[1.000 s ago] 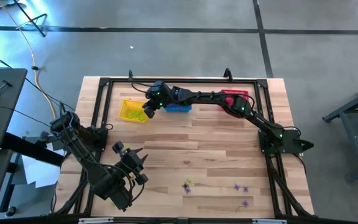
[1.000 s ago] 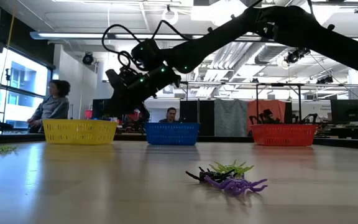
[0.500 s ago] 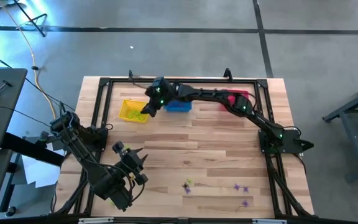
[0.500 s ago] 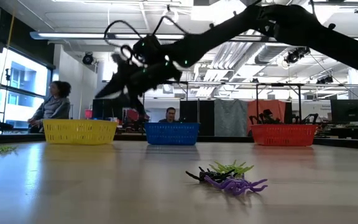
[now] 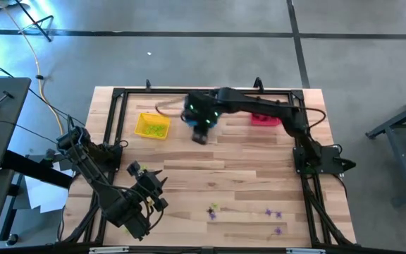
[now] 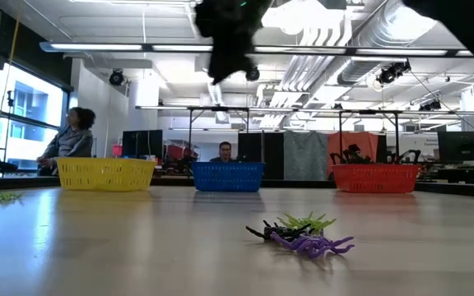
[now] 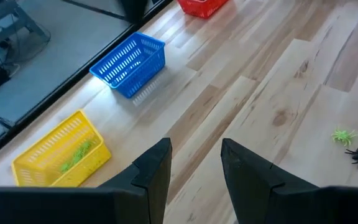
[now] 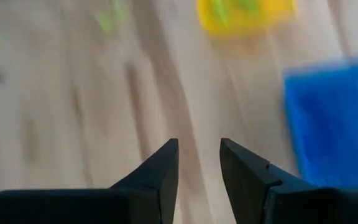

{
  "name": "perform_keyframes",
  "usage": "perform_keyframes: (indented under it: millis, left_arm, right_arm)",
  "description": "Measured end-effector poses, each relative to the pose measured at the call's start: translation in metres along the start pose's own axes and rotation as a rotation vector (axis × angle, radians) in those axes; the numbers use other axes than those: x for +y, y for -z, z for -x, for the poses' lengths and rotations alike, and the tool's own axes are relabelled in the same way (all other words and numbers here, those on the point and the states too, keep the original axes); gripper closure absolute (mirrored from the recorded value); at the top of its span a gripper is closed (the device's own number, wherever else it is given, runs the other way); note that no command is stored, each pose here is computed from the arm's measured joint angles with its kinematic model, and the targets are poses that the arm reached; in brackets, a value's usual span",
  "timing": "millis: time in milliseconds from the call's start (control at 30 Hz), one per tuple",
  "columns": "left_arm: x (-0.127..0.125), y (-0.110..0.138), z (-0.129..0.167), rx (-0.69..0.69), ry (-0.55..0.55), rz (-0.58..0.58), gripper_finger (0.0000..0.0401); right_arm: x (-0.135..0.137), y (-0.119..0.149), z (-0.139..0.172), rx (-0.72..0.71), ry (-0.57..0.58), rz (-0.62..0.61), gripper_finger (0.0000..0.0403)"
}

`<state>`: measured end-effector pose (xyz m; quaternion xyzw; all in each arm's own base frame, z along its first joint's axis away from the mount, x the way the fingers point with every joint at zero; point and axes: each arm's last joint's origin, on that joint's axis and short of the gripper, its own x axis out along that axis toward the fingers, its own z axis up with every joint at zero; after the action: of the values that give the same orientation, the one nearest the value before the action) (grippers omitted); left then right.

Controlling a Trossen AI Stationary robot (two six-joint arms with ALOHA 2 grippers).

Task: Sort Halloween decoration
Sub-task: Put the purple spider toy into the blue bin

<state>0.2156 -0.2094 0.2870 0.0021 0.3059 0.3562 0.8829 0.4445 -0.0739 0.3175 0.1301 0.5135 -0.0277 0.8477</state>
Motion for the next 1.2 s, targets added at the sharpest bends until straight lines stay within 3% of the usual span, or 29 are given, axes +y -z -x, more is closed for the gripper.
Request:
perform_keyframes:
  millis: [100,233,367,467,667,800,900,1000,1200]
  left_arm:
    - [-0.001,0.0,-0.001,-0.002,0.005,0.012,0.027]
    - [-0.004,-0.001,-0.001,-0.005,0.026,0.045,0.027]
    - [-0.008,-0.001,-0.001,-0.007,0.051,0.067,0.027]
    - [-0.011,-0.002,-0.001,-0.01,0.066,0.06,0.027]
    - [-0.013,-0.002,0.0,-0.012,0.081,0.06,0.027]
    - [-0.013,-0.002,0.0,-0.013,0.081,0.06,0.027]
    - [-0.013,-0.002,0.0,-0.014,0.081,0.061,0.027]
    - [-0.014,-0.002,0.0,-0.014,0.085,0.068,0.027]
    - [-0.015,-0.004,-0.003,-0.014,0.086,0.087,0.027]
  right_arm:
    - [0.027,0.022,0.014,0.136,0.123,0.013,0.029]
    - [0.07,0.052,0.025,0.324,0.147,-0.003,0.029]
    - [0.131,0.073,0.015,0.35,0.067,0.032,0.029]
    - [0.182,0.097,0.013,0.38,0.008,0.142,0.029]
    - [0.25,0.17,-0.015,0.415,0.166,0.234,0.029]
    - [0.268,0.228,-0.044,0.485,0.26,0.228,0.029]
    - [0.265,0.264,-0.068,0.535,0.318,0.171,0.029]
    - [0.259,0.295,-0.089,0.618,0.303,0.09,0.029]
    - [0.251,0.319,-0.096,0.709,0.307,0.008,0.029]
